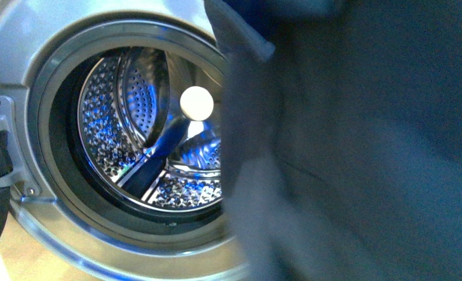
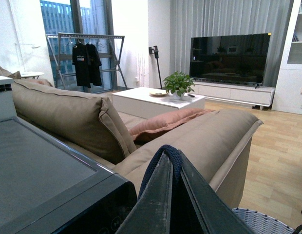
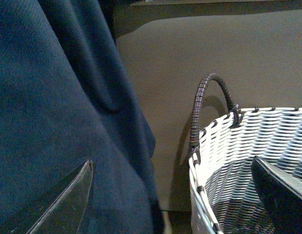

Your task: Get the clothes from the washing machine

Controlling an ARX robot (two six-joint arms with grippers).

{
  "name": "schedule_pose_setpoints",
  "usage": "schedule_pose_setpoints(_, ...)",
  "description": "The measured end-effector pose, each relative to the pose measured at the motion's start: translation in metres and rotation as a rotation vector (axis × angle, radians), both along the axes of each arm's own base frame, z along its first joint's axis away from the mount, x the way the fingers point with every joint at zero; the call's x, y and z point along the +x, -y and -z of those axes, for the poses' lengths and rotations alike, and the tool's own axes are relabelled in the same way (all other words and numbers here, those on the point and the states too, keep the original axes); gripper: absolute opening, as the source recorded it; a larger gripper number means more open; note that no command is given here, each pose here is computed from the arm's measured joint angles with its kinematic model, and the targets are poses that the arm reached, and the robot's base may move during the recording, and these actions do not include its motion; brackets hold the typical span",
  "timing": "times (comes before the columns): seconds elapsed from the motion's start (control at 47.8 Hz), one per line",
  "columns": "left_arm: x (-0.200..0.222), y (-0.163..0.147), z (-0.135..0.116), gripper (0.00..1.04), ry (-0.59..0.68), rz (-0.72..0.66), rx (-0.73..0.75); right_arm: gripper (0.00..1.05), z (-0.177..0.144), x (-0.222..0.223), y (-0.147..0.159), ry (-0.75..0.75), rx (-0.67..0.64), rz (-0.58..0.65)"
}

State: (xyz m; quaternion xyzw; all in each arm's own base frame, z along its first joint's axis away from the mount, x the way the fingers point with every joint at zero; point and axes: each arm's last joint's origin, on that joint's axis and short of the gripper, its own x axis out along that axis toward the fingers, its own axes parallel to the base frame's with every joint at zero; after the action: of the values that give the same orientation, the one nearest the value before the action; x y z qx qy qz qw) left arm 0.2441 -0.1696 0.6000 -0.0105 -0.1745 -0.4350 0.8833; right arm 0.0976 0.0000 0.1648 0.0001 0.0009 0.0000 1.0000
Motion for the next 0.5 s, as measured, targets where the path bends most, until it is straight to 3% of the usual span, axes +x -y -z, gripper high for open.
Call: schedule_pose_setpoints(0.503,-0.0001,0.0008,-0.0006,0.05,0.0,0.003,-0.003,0.97,0.0,0.0,0.0,0.0,0.0,0.0)
